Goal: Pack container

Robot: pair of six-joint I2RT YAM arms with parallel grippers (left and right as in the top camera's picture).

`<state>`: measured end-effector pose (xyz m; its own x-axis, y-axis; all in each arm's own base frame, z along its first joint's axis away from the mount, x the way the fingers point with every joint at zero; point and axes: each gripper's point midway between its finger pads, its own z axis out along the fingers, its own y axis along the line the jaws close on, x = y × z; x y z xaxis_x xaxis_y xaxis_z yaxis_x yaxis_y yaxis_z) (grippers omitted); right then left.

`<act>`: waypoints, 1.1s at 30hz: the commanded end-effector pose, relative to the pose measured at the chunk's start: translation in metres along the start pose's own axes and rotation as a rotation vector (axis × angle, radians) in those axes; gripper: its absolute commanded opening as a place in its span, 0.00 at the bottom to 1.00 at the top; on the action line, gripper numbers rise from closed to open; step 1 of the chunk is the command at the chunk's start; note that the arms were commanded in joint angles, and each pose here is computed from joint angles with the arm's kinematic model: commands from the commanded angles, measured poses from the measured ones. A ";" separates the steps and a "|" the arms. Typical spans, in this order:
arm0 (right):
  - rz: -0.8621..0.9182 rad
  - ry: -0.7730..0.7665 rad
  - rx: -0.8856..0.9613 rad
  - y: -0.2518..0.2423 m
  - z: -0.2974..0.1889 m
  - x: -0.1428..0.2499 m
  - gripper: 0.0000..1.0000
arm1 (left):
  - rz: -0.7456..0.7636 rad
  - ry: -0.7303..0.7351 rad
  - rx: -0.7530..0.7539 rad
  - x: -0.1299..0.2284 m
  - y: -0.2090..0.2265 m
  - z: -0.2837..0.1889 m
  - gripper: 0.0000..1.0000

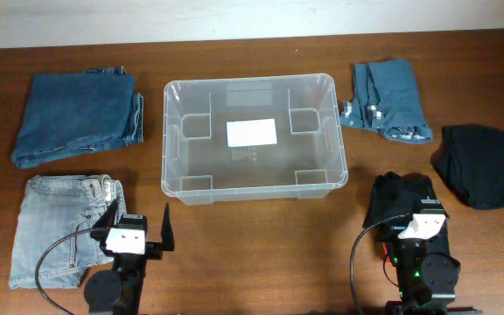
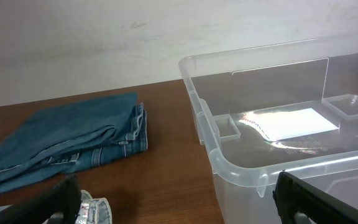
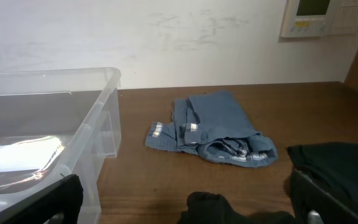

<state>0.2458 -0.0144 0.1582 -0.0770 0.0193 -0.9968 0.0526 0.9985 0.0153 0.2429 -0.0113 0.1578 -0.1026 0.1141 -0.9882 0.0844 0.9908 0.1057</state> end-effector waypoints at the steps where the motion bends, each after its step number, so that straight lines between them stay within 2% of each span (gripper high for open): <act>1: -0.007 -0.001 0.001 0.000 0.000 0.002 0.98 | 0.016 -0.002 -0.012 0.001 0.002 0.000 0.99; 33: -0.007 -0.013 -0.015 0.003 0.000 -0.001 0.98 | 0.016 -0.002 -0.013 0.001 0.002 0.000 0.99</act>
<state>0.2458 -0.0144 0.1586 -0.0755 0.0196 -0.9970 0.0526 0.9985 0.0156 0.2429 -0.0113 0.1578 -0.1026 0.1141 -0.9882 0.0844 0.9908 0.1057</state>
